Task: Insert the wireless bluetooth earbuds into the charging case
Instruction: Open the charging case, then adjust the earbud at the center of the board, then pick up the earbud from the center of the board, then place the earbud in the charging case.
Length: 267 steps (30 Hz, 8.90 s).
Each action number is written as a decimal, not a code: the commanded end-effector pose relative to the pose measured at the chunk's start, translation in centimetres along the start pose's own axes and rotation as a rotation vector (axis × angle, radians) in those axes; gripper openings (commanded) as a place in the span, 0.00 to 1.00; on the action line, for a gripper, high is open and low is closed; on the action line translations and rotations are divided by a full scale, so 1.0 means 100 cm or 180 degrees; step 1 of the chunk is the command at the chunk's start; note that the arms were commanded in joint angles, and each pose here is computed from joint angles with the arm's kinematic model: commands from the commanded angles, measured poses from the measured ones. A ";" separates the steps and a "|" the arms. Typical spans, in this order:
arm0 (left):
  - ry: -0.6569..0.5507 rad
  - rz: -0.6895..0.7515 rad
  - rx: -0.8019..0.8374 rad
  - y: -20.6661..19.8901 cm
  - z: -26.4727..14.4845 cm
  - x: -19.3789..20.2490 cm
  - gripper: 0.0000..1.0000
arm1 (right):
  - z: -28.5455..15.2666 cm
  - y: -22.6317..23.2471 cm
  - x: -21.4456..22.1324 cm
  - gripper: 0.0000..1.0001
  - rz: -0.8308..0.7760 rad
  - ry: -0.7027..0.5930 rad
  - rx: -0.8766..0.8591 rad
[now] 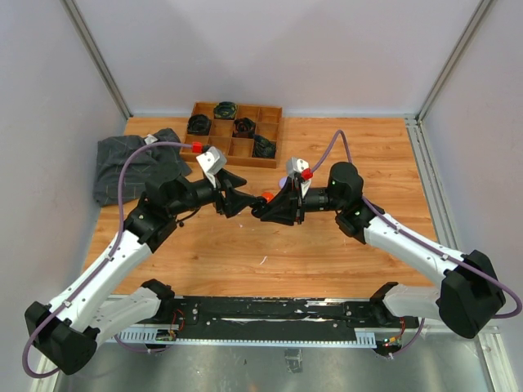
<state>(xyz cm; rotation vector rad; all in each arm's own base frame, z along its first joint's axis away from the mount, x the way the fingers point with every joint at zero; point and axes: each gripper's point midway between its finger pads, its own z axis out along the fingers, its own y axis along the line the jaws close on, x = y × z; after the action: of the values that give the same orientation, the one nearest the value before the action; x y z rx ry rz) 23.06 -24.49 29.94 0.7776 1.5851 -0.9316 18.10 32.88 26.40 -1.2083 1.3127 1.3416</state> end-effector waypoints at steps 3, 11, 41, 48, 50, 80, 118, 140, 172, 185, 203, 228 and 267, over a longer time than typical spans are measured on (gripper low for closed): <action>-0.0138 0.0009 -0.0222 0.009 -0.004 -0.020 0.65 | -0.003 0.004 -0.005 0.01 -0.0128 -0.0074 -0.0055; -0.0185 -0.0313 -0.0641 0.025 -0.012 -0.018 0.69 | -0.005 -0.018 0.006 0.01 -0.0284 -0.0118 0.0305; 0.0909 -0.2101 -0.3605 0.173 -0.094 0.189 0.73 | -0.015 -0.029 0.049 0.01 -0.1220 -0.0837 0.0567; 0.0853 -0.2208 -0.3583 0.211 -0.092 0.194 0.73 | -0.014 -0.027 0.052 0.01 -0.1309 -0.0795 0.0556; 0.0843 -0.2272 -0.3540 0.221 -0.090 0.196 0.73 | -0.013 -0.026 0.053 0.01 -0.1317 -0.0778 0.0537; 0.1485 -0.2757 -0.3330 0.216 -0.094 0.240 0.62 | -0.007 -0.021 0.056 0.01 -0.1242 -0.0702 0.0394; 0.2721 -0.2203 -0.3705 0.249 -0.098 0.257 0.36 | -0.007 -0.026 0.060 0.01 -0.1201 -0.0649 0.0451; 0.3139 -0.2173 -0.3666 0.230 -0.105 0.270 0.30 | -0.007 -0.030 0.061 0.01 -0.1185 -0.0614 0.0512; 0.0683 -0.1457 -0.1916 0.144 -0.004 0.121 0.18 | -0.004 -0.037 0.066 0.01 -0.1218 -0.0681 0.0600; -0.0435 -0.0703 -0.0549 0.059 -0.006 0.039 0.18 | -0.006 -0.047 0.048 0.01 -0.1290 -0.0695 0.0794; -0.1052 -0.0132 0.0447 -0.028 0.000 0.003 0.18 | -0.005 -0.042 0.016 0.01 -0.1229 -0.0877 0.0770; -0.1171 -0.0057 0.0348 -0.026 0.021 0.007 0.15 | -0.006 -0.027 -0.003 0.01 -0.1263 -0.1030 0.0615; -0.0974 -0.0163 0.0366 -0.028 0.031 0.028 0.22 | -0.008 -0.024 -0.009 0.01 -0.1332 -0.1080 0.0611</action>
<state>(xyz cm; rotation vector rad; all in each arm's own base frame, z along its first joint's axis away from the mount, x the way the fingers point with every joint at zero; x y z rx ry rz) 21.60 -27.93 27.92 0.6190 1.2664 -1.1168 21.66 32.11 24.18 -0.9968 0.9911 1.0400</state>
